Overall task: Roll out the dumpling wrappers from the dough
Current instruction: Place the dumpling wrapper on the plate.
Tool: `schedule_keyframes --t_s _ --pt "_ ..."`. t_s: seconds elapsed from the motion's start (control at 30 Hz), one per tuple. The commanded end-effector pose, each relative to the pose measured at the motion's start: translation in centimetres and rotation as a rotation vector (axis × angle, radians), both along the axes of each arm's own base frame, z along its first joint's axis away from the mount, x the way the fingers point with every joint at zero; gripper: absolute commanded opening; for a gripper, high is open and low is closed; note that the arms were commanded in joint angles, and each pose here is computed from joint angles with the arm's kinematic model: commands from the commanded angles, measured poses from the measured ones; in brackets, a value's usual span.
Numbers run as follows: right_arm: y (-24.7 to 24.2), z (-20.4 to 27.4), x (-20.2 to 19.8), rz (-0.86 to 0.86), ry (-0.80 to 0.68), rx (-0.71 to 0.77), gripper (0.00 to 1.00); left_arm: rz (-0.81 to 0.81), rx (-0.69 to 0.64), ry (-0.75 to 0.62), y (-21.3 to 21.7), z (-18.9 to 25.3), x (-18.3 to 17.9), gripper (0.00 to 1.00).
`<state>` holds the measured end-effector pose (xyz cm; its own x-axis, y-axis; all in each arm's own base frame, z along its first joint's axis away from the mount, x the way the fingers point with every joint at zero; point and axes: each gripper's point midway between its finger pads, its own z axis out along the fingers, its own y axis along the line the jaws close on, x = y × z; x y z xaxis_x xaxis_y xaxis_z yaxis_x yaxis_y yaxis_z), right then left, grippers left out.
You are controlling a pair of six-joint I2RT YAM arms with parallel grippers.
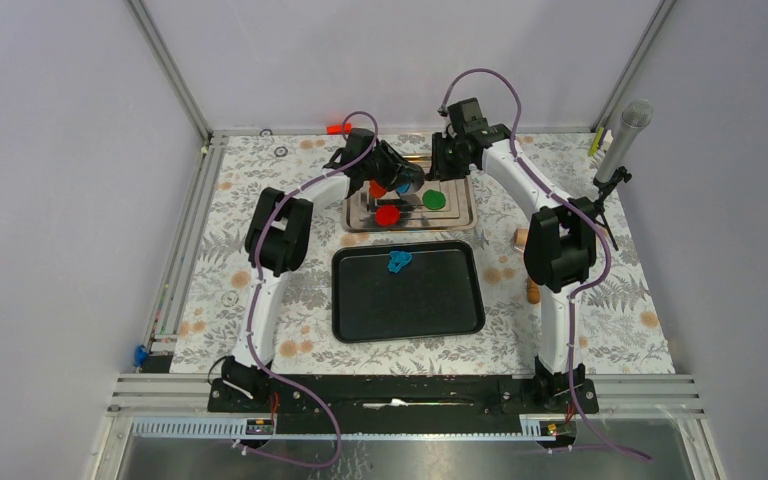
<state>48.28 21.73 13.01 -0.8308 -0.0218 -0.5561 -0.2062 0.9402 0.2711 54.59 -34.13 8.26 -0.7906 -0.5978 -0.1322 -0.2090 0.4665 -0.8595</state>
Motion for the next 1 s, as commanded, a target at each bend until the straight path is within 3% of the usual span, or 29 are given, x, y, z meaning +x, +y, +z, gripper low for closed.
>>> schedule_keyframes --t_s 0.0,0.6,0.97 --pt "-2.2 1.7 -0.1 -0.028 -0.04 -0.06 0.0 0.007 -0.002 -0.065 -0.1 1.9 1.3 0.43" --pt "-4.5 2.5 1.1 -0.085 -0.068 -0.105 0.0 -0.013 -0.01 -0.051 -0.4 1.7 0.9 0.44" --pt "-6.4 3.0 2.1 -0.136 -0.097 -0.186 0.0 -0.039 -0.043 -0.1 -0.5 4.6 -0.2 0.45"
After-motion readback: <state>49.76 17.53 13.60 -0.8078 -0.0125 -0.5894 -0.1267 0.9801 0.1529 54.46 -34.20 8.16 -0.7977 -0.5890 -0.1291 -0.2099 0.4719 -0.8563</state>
